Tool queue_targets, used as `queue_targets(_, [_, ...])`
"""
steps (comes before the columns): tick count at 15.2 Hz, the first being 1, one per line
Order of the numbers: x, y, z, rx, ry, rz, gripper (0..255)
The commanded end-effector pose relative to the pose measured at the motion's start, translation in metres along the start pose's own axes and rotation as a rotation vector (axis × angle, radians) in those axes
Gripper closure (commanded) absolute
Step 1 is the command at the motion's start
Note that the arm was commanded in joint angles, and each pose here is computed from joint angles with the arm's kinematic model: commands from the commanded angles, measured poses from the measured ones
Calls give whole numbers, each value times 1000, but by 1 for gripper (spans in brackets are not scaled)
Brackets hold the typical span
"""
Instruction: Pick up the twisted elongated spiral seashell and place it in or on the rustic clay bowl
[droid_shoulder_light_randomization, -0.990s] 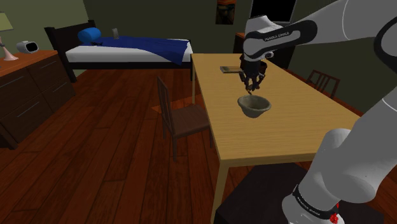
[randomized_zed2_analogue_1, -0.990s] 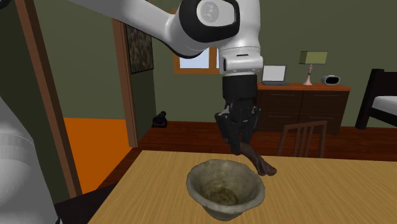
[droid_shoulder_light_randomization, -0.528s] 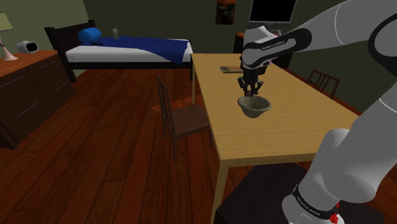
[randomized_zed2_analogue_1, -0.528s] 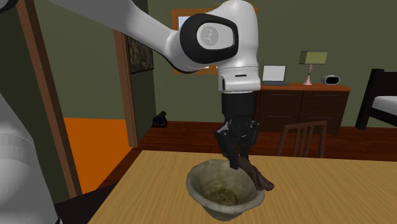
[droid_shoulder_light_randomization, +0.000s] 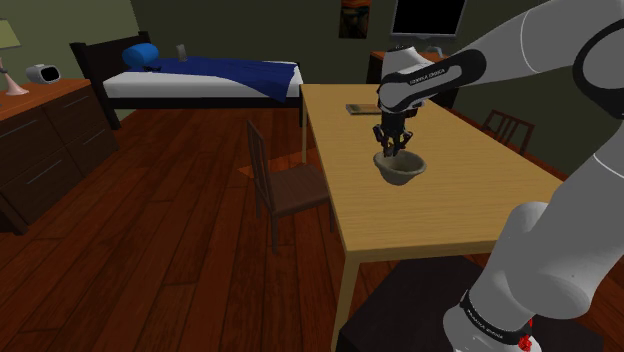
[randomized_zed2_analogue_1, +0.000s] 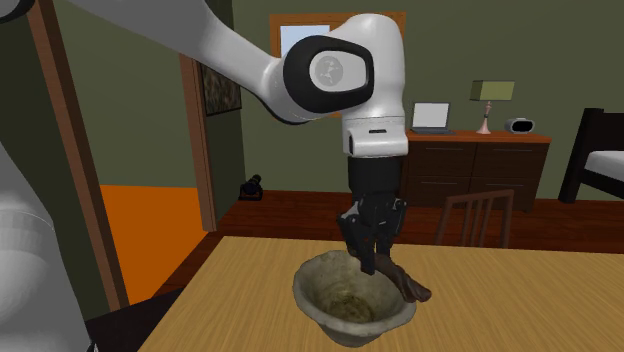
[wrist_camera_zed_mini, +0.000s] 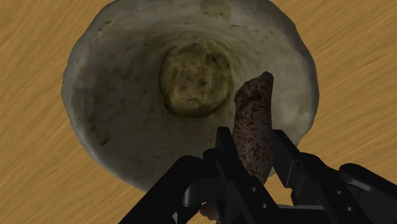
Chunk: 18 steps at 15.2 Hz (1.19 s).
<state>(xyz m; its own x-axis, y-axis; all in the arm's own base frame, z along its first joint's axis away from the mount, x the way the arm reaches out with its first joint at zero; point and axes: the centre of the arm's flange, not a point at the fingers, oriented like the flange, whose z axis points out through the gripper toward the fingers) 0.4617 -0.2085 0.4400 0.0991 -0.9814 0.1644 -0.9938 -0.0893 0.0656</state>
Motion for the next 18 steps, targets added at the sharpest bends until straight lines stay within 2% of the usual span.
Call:
queue_targets(1, [0,0,0,0,0,0,255])
queue_targets(2, [0,0,0,0,0,0,0])
queue_targets(7, [0,0,0,0,0,0,0])
queue_targets(11, [0,0,-50,0,0,0,0])
queue_targets(18, [0,0,-50,0,0,0,0])
